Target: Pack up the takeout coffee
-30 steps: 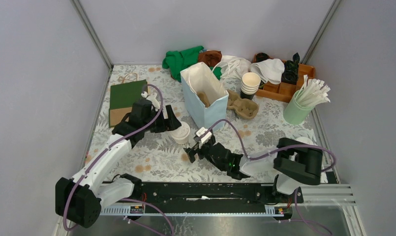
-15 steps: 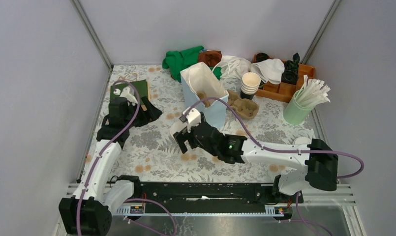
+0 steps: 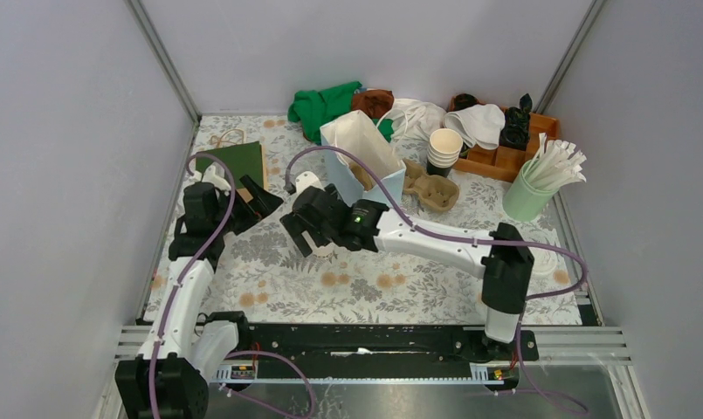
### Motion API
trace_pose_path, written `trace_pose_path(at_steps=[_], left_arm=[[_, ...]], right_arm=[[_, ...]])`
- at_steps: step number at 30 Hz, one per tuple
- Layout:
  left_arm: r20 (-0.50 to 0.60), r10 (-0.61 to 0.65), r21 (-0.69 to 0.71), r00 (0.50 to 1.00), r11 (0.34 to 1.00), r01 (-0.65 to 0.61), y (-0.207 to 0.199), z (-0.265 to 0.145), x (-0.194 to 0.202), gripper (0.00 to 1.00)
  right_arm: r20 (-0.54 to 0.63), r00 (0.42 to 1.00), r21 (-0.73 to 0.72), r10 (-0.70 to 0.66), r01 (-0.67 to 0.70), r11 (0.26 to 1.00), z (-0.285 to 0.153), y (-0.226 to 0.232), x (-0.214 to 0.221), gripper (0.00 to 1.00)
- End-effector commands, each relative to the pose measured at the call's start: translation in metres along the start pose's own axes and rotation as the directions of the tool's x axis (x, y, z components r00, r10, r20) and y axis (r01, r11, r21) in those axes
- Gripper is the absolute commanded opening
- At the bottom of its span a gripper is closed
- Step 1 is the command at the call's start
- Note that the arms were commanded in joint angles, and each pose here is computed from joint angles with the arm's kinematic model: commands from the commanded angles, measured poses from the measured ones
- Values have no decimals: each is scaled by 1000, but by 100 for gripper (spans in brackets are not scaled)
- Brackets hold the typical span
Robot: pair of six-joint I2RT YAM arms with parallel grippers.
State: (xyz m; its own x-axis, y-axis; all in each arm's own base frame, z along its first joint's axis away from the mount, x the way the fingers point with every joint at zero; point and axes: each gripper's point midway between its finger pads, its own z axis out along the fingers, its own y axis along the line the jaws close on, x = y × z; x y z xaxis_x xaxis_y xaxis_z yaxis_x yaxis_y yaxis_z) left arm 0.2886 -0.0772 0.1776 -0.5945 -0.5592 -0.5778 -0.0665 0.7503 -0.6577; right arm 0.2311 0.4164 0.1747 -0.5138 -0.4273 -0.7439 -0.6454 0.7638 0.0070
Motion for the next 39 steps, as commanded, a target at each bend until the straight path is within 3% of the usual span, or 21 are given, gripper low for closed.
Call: trace_pose_path(at_steps=[1, 14, 28, 39], left_arm=[[118, 12, 25, 993, 1000, -15, -10, -11, -24, 99], [244, 64, -134, 968, 990, -32, 10, -32, -46, 99], [209, 79, -114, 975, 992, -56, 9, -28, -39, 99], [207, 84, -103, 975, 993, -63, 8, -27, -38, 99]], right_arm=[[-85, 996, 29, -19, 21, 999, 2, -1, 3, 100], [-178, 984, 23, 0, 4, 1000, 33, -8, 6, 100], [-254, 967, -16, 5, -9, 1000, 50, -7, 11, 100], [-303, 952, 53, -39, 58, 997, 53, -21, 19, 100]])
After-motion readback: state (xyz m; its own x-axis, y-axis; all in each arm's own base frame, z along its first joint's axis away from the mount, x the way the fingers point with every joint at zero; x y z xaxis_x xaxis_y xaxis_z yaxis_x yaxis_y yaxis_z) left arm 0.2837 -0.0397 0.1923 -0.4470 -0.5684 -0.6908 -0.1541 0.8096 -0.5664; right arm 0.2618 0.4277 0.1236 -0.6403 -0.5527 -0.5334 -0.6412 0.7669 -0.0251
